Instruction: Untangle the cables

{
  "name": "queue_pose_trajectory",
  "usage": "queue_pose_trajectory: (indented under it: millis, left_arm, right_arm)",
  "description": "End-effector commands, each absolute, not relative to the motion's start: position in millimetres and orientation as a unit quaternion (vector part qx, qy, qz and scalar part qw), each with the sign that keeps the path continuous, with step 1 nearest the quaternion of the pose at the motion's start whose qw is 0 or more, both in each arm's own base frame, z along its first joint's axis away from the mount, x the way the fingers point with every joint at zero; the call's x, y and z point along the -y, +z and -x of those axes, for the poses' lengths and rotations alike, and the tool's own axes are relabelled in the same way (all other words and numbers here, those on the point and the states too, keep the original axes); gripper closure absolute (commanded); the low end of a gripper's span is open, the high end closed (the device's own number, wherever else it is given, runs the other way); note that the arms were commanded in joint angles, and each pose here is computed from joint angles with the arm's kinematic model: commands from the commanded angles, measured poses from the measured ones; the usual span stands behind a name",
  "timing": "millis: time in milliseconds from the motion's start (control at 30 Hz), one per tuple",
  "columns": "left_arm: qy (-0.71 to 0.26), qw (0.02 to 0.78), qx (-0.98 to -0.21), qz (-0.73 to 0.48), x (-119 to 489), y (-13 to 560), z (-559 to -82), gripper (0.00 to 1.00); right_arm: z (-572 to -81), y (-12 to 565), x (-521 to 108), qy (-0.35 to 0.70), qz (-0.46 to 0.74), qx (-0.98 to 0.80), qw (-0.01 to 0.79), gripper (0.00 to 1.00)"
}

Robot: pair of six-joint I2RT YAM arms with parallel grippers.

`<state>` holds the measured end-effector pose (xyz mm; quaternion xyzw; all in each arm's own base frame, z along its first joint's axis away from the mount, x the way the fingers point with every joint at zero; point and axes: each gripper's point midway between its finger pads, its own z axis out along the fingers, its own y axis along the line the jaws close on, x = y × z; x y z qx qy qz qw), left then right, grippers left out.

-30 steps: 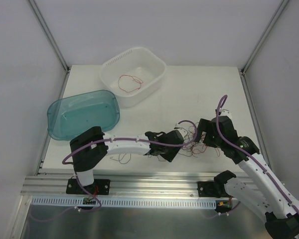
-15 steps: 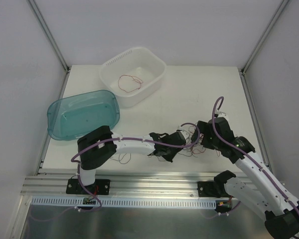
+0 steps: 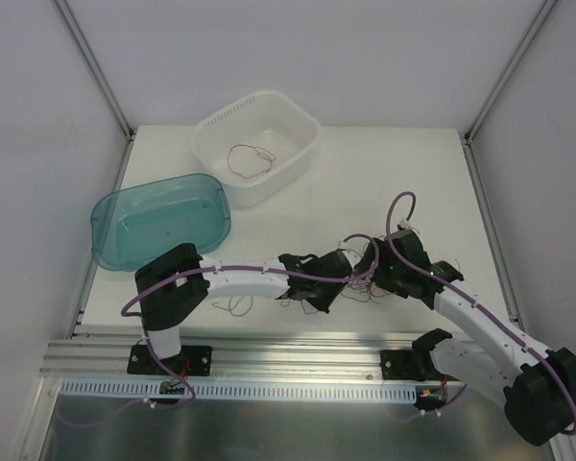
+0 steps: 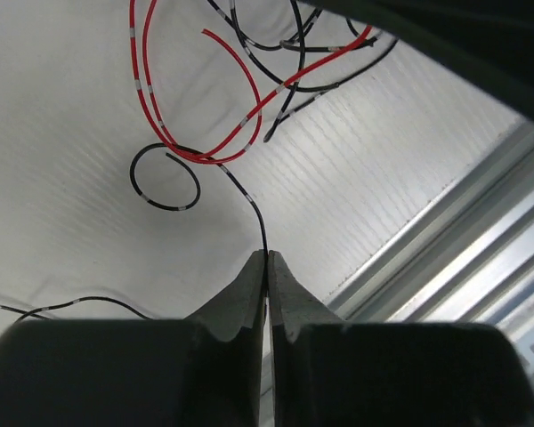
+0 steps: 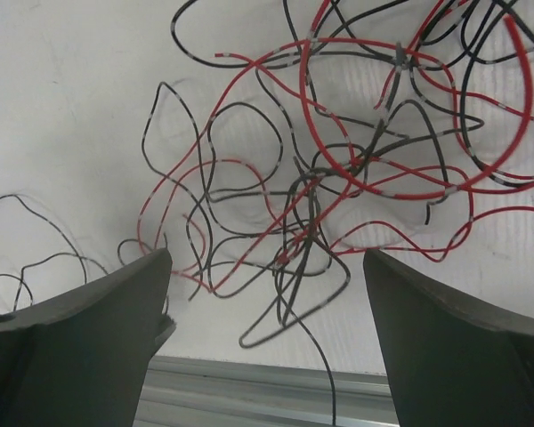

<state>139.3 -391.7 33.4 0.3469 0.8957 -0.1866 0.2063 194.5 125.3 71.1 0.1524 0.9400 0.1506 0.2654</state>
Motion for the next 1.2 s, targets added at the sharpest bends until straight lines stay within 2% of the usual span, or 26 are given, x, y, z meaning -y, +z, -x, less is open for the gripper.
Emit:
queue_pose_trajectory:
  millis: [0,100,167,200,300,333,400,433,600,733,867,1000,1167]
  left_arm:
    - [-0.266,0.221,-0.864,-0.365,406.5,82.0,-123.9,1.00]
    - [-0.301,0.224,-0.847,-0.377,406.7,103.6,-114.7,1.00]
    - [-0.331,0.220,-0.830,-0.392,406.9,120.7,-104.8,1.00]
    - [-0.343,0.218,-0.822,-0.399,407.1,126.9,-100.4,1.00]
    - [-0.386,0.206,-0.791,-0.427,403.1,148.8,-82.4,1.00]
    - [-0.400,0.205,-0.781,-0.433,400.4,157.9,-77.9,1.00]
    - [-0.415,0.193,-0.770,-0.445,393.4,161.0,-69.0,1.00]
    - [-0.433,0.176,-0.758,-0.454,387.4,164.8,-59.1,1.00]
    - [-0.470,0.163,-0.724,-0.478,368.0,180.4,-40.7,1.00]
    - [-0.488,0.228,-0.707,-0.459,351.2,213.8,-54.0,1.00]
    - [-0.501,0.320,-0.704,-0.389,330.5,248.3,-94.1,1.00]
    - [-0.444,0.429,-0.733,-0.286,297.1,256.8,-155.2,1.00]
    - [-0.374,0.451,-0.788,-0.190,270.6,222.4,-195.7,1.00]
  right_arm:
    - [-213.2,69.5,-143.0,0.183,-0.185,-0.926,0.274,0.07]
    - [-217.9,59.5,-145.6,0.177,-0.194,-0.927,0.268,0.15]
    - [-219.1,53.2,-142.5,0.164,-0.201,-0.928,0.265,0.29]
    - [-220.8,49.6,-139.3,0.152,-0.204,-0.930,0.265,0.41]
    - [-222.1,46.0,-131.9,0.127,-0.206,-0.933,0.266,0.63]
    - [-224.1,47.7,-130.5,0.121,-0.205,-0.933,0.268,0.77]
    - [-226.4,50.6,-124.6,0.106,-0.203,-0.935,0.272,0.95]
    - [-232.0,56.5,-122.9,0.103,-0.204,-0.933,0.279,0.99]
    - [-247.0,69.9,-98.2,0.071,-0.220,-0.929,0.289,0.99]
    - [-252.6,67.5,-85.7,0.053,-0.232,-0.930,0.280,0.99]
    - [-248.6,56.7,-82.6,0.043,-0.235,-0.934,0.267,0.99]
    - [-240.7,49.1,-80.8,0.042,-0.233,-0.936,0.260,0.99]
    - [-238.2,54.2,-83.5,0.051,-0.212,-0.939,0.264,0.96]
